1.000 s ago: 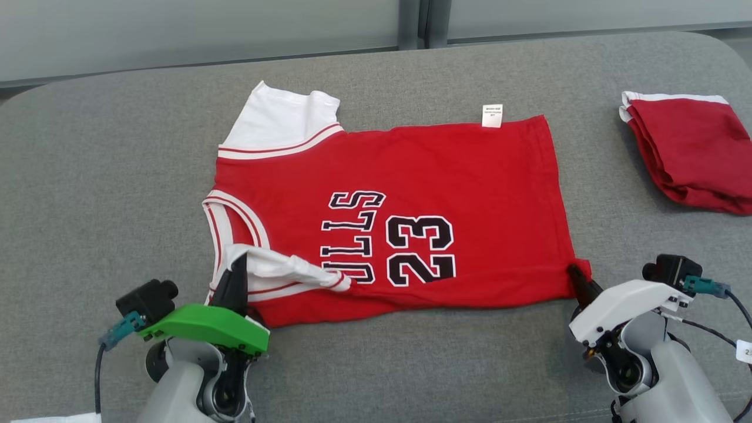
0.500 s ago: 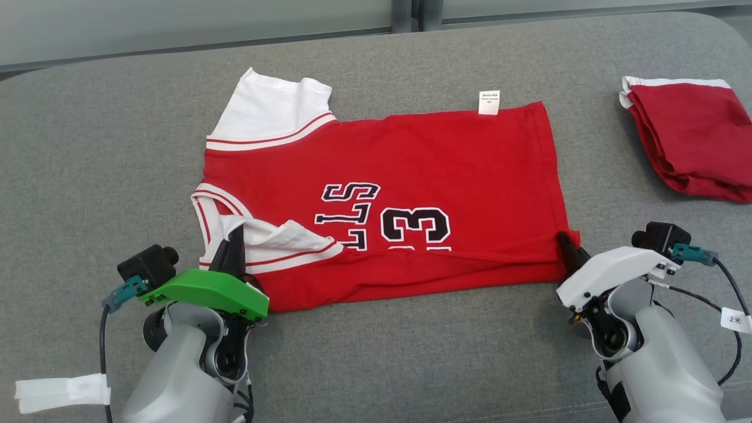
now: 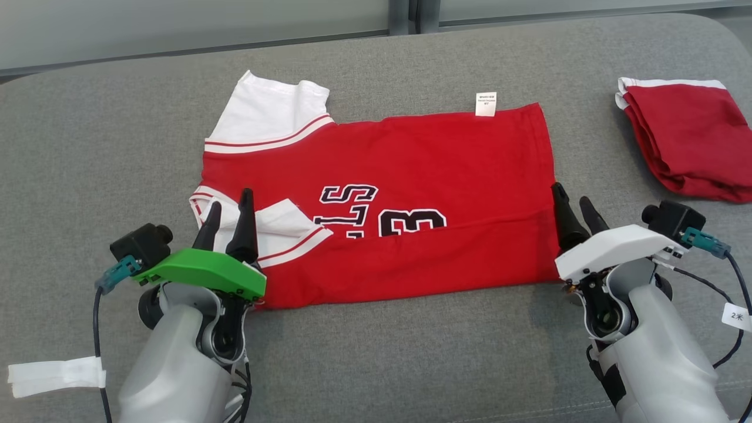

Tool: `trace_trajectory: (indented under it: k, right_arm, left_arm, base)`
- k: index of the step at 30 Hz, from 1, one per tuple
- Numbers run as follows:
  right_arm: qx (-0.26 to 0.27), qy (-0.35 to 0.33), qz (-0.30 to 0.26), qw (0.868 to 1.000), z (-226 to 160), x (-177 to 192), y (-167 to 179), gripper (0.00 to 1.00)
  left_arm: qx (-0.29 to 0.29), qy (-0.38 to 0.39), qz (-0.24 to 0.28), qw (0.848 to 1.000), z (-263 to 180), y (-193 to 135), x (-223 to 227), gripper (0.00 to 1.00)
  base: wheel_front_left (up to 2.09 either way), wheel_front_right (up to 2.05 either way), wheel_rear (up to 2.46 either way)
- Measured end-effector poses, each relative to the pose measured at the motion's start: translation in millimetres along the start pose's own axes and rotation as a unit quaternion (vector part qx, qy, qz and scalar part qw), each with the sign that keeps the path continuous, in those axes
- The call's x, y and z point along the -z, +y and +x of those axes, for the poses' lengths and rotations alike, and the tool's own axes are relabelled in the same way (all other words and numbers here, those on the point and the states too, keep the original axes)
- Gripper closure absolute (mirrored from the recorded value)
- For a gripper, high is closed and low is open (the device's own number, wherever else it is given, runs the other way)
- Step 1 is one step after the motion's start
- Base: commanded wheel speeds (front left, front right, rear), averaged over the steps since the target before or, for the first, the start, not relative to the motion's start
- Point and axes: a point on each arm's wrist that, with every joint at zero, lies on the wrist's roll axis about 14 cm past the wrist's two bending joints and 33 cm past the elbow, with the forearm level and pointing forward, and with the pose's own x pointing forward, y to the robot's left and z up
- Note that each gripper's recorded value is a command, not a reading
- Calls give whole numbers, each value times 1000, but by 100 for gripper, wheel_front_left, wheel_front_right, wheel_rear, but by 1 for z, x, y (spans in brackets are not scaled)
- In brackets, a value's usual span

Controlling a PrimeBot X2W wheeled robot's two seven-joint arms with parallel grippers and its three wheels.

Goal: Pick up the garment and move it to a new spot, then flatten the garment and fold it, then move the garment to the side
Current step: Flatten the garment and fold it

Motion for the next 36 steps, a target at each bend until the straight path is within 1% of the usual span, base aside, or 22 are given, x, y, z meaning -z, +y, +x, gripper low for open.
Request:
trace_trajectory:
  k: [4, 9, 14, 19, 22, 25, 30, 36]
  right_arm:
    - [0, -24, -5, 1000, -4, -11, -1, 0]
    - [-1, -52, -17, 999, -15, -24, -3, 0]
    - [0, -68, -37, 997, -33, -29, -8, 0]
    - [6, -69, -57, 996, -54, -26, -16, 0]
    - [7, -68, -59, 996, -63, -23, -18, 0]
    - [8, -60, -60, 996, -71, -17, -20, 0]
    - [13, -50, -61, 997, -80, -12, -24, 0]
    - [18, -48, -59, 997, -83, -12, -28, 0]
  left_arm:
    - [3, -19, -2, 1000, -1, 0, -12, 0]
    - [-4, -34, -3, 999, -15, 9, -18, 0]
    - [-34, -44, -10, 998, -41, 35, -19, 0]
    - [-74, -25, -19, 997, -74, 60, 2, 0]
    - [-89, -13, -30, 995, -87, 67, 12, 0]
    - [-96, 3, -57, 994, -95, 66, 24, 0]
    - [-102, 52, -80, 990, -102, 63, 49, 0]
    - [-108, 74, -109, 985, -98, 58, 64, 0]
  base:
    - [0, 0, 0]
    - [0, 0, 0]
    - [0, 0, 0]
    - [0, 0, 0]
    - [0, 0, 0]
    - [0, 0, 0]
    - [0, 0, 0]
    - [0, 0, 0]
